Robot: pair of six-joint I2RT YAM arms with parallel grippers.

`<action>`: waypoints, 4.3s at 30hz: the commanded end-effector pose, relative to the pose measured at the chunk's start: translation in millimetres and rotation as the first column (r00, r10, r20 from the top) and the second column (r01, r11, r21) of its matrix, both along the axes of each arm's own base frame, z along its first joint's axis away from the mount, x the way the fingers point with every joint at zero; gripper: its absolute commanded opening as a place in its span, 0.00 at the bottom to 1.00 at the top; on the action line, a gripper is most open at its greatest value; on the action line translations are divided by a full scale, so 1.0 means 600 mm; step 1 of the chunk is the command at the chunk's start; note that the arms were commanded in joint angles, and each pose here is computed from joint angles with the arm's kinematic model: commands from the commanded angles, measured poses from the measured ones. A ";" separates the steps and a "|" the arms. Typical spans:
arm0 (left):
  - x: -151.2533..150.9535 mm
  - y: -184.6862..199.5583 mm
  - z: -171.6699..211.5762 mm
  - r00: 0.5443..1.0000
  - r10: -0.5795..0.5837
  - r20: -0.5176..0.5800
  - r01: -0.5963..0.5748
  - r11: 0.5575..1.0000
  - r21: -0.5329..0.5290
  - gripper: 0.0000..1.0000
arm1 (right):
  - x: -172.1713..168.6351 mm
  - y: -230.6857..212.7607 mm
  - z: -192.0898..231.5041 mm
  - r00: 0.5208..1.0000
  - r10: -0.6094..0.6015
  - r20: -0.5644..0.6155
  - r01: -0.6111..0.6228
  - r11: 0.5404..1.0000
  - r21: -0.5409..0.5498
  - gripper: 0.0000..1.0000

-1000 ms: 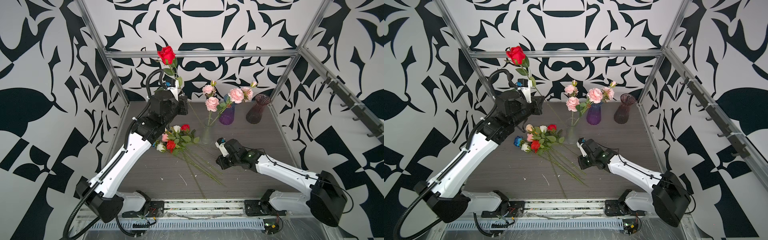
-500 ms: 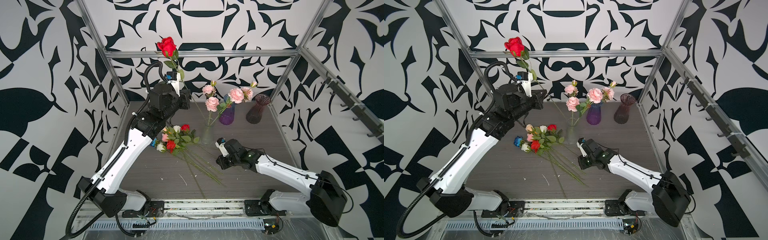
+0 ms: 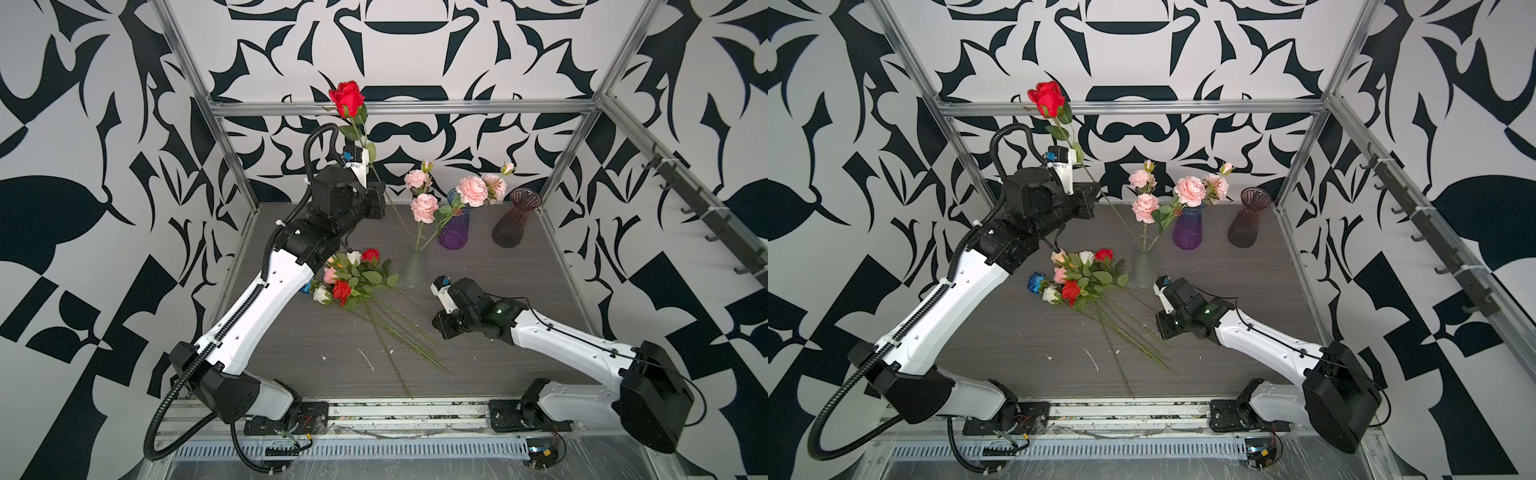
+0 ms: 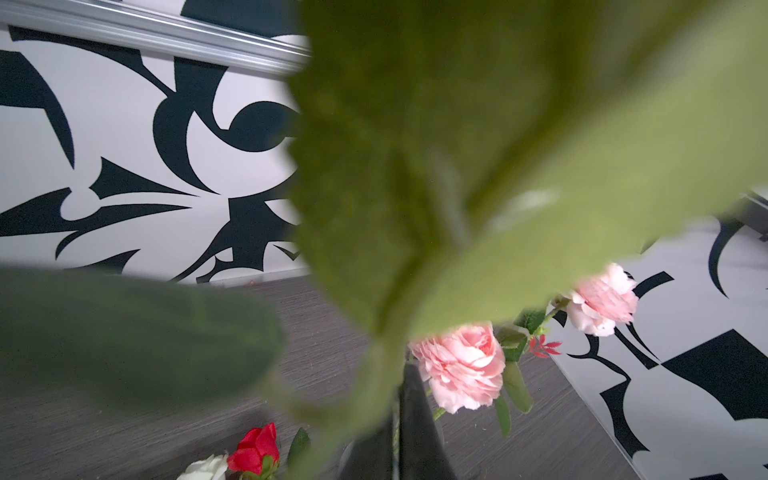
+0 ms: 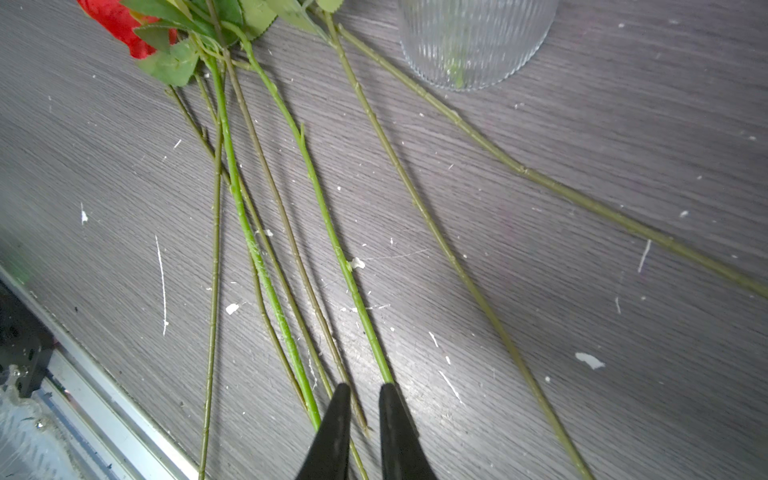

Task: Arrange the flowers into the vase
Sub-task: 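Carry the red rose over the clear vase and lower its stem in, then release the red rose and withdraw the left gripper while the right gripper rises, then grasp the clear vase with the right gripper and lift it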

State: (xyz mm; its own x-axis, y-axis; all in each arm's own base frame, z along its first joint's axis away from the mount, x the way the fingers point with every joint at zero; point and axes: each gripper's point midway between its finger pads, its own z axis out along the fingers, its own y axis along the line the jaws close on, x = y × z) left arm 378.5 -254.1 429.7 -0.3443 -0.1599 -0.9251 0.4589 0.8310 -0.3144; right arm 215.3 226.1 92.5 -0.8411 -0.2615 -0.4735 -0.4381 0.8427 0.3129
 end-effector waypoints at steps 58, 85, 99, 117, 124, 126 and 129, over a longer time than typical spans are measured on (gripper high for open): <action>-0.188 0.054 -0.240 0.936 -0.224 -0.271 0.211 0.974 -0.078 0.77 | 0.060 -0.037 0.173 0.881 -0.130 0.456 0.061 0.985 0.162 0.34; -0.354 0.138 -0.421 0.902 -0.267 -0.339 0.094 0.889 -0.448 0.81 | 0.253 0.062 0.232 0.559 -0.296 0.774 -0.130 0.891 0.435 0.80; -0.353 0.127 -0.428 0.885 -0.290 -0.364 0.120 0.898 -0.423 0.82 | 0.303 0.085 0.208 0.572 -0.246 0.782 -0.160 0.902 0.400 0.79; -0.353 0.125 -0.431 0.880 -0.295 -0.372 0.132 0.905 -0.404 0.82 | 0.333 0.101 0.176 0.538 -0.185 0.823 -0.204 0.918 0.340 0.68; -0.355 0.125 -0.433 0.880 -0.293 -0.374 0.136 0.910 -0.393 0.82 | 0.358 0.116 0.172 0.515 -0.133 0.847 -0.227 0.931 0.284 0.63; -0.355 0.126 -0.434 0.880 -0.293 -0.374 0.136 0.909 -0.393 0.82 | 0.371 0.122 0.172 0.510 -0.122 0.852 -0.234 0.933 0.274 0.63; -0.355 0.127 -0.434 0.883 -0.290 -0.370 0.134 0.909 -0.394 0.81 | 0.396 0.131 0.165 0.509 -0.118 0.853 -0.239 0.933 0.271 0.63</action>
State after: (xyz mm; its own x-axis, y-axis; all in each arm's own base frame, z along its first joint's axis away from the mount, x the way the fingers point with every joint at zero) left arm 166.7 -178.6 163.7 -0.7524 -0.3249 -0.5731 0.3557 0.5319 -0.7685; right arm 440.9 299.1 168.1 -0.0508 0.0038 -0.9987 -0.6705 0.7410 0.0369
